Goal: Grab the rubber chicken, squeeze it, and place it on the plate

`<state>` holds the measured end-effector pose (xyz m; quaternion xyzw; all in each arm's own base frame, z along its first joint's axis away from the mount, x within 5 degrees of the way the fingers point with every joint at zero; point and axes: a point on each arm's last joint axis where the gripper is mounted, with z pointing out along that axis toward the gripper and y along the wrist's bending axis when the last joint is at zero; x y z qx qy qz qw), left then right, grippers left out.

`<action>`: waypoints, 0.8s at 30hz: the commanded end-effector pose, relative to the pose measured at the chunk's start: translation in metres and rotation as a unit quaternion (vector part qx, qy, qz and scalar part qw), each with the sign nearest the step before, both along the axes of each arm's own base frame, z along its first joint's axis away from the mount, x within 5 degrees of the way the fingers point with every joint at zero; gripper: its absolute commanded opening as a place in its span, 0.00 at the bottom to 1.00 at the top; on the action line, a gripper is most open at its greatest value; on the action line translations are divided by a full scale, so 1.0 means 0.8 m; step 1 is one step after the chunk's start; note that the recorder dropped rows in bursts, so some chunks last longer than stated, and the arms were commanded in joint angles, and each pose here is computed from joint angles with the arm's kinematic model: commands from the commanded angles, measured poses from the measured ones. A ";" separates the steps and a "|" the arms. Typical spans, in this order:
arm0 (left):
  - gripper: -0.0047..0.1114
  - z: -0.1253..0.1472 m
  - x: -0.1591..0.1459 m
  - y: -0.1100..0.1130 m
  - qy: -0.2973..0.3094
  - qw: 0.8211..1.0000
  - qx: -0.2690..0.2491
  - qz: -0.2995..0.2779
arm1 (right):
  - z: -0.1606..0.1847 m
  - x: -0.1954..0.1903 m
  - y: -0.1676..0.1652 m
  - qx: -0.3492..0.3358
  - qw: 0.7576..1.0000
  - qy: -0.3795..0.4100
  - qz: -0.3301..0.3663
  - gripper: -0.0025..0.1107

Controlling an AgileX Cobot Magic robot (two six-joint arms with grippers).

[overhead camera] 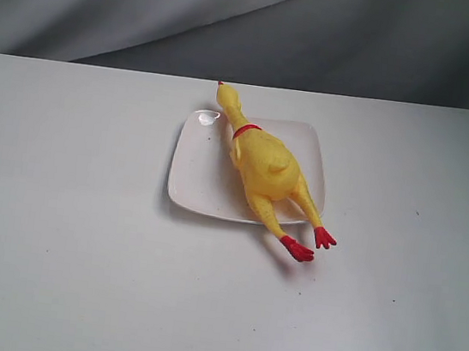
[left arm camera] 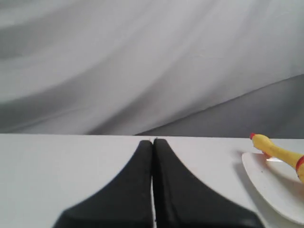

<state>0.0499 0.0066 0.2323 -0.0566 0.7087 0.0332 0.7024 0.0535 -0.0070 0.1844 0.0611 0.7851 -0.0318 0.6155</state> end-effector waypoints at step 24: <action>0.05 -0.054 0.006 0.000 0.079 0.996 -0.045 0.002 | -0.001 0.000 -0.001 -0.002 1.000 -0.002 -0.006 0.02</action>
